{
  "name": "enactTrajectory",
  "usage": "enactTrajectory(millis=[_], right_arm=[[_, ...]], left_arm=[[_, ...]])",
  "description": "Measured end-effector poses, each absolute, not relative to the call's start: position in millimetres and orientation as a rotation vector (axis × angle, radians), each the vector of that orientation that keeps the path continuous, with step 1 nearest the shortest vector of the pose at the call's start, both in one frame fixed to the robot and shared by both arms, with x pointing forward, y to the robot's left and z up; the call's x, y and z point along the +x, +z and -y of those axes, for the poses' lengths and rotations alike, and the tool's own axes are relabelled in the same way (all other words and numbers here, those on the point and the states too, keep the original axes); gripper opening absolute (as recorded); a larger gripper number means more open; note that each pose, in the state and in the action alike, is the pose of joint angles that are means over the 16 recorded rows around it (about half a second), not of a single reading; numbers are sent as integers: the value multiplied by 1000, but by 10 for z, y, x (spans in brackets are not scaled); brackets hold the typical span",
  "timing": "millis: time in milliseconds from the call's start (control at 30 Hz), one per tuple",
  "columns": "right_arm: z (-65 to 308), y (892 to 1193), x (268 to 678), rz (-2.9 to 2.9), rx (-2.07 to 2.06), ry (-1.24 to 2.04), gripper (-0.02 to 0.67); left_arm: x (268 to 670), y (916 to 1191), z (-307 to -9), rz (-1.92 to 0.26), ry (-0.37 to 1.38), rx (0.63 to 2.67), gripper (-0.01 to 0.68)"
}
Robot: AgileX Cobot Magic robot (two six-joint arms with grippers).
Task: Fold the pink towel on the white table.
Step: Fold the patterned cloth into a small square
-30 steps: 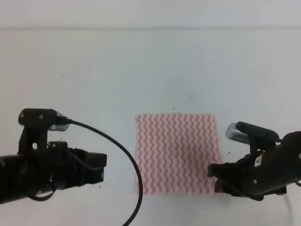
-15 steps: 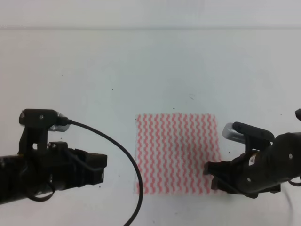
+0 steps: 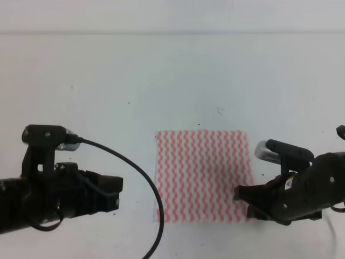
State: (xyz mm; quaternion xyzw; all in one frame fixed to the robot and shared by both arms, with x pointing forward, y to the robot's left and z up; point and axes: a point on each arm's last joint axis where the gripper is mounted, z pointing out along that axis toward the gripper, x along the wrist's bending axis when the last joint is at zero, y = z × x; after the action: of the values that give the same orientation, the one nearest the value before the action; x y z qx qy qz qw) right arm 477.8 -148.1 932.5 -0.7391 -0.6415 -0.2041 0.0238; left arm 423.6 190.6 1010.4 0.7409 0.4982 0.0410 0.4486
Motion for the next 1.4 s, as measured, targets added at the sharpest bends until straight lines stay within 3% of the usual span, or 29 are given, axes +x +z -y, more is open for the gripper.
enactTrajectory(millis=[233, 433, 967, 1133, 1400], right_arm=[[1485, 9321, 4783, 2007, -2281, -630, 42], [1486, 9343, 4787, 2016, -2278, -647, 0], [1484, 9676, 4800, 1995, -2263, -866, -15], [1470, 9751, 4832, 1980, -2263, -935, -16], [1450, 9811, 4887, 1954, -2269, -1029, -16]], left_arm=[[4225, 10106, -1901, -1200, 106, 1854, -3], [4210, 10106, -1886, -1076, 146, 1930, -3], [4142, 10098, -1683, -434, 321, 2117, 0], [4141, 10004, -1566, -324, 328, 2156, 35], [4167, 9817, -1442, -248, 312, 2225, 175]])
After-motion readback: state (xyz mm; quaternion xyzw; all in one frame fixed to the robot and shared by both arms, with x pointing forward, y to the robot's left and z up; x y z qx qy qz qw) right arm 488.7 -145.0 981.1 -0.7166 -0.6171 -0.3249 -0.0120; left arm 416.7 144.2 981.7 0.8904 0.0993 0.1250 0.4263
